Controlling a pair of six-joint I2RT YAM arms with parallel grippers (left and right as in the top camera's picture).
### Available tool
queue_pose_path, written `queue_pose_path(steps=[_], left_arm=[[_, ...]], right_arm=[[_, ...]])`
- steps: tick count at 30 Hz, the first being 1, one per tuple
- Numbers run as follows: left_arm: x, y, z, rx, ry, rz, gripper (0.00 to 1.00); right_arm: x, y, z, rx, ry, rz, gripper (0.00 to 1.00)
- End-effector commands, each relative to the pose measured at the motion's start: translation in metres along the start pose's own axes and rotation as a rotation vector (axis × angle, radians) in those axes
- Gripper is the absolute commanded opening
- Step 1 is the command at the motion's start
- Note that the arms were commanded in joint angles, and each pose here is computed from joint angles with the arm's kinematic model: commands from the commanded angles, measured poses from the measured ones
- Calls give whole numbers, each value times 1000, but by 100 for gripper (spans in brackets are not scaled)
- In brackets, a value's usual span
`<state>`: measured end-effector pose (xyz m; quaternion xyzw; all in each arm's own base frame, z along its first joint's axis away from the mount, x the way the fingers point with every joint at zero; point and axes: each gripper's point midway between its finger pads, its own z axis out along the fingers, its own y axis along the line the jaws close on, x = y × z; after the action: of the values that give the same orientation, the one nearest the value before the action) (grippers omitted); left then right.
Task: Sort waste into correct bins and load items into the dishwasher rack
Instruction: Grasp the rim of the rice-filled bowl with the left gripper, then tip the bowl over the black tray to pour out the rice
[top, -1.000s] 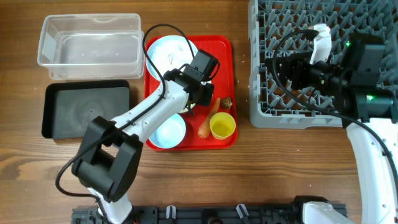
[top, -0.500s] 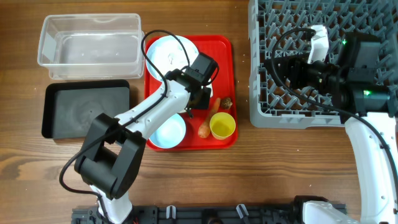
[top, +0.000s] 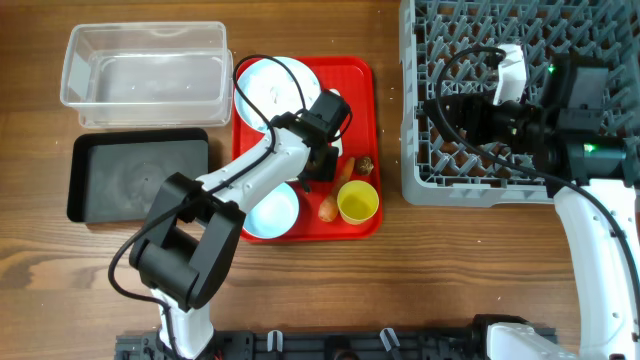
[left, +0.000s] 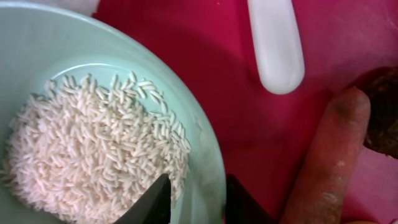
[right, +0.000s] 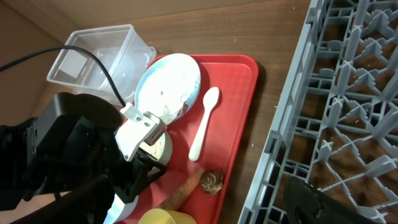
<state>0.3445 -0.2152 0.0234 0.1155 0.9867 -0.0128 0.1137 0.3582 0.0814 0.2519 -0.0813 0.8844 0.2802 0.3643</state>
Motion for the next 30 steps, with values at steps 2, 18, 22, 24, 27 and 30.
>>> queue_pose_path(steps=[2, 18, 22, 24, 27, 30], left_arm=[[2, -6, 5, 30, 21, 13, 15], [-71, 22, -150, 161, -318, -162, 4], [-45, 94, -168, 182, -224, -365, 4], [-25, 132, -167, 199, -147, -473, 4], [-1, 177, -170, 288, -87, -542, 4], [17, 206, -170, 370, -87, -582, 4]], right_arm=[[-4, -3, 1, 20, -1, -10, 90], [-5, -11, 0, 70, -5, -32, 90], [-5, -12, 0, 71, -5, -31, 90], [-5, -12, 0, 71, -5, -31, 90], [-6, -12, 0, 71, -6, -31, 90], [-5, -12, 0, 71, -5, -31, 90]])
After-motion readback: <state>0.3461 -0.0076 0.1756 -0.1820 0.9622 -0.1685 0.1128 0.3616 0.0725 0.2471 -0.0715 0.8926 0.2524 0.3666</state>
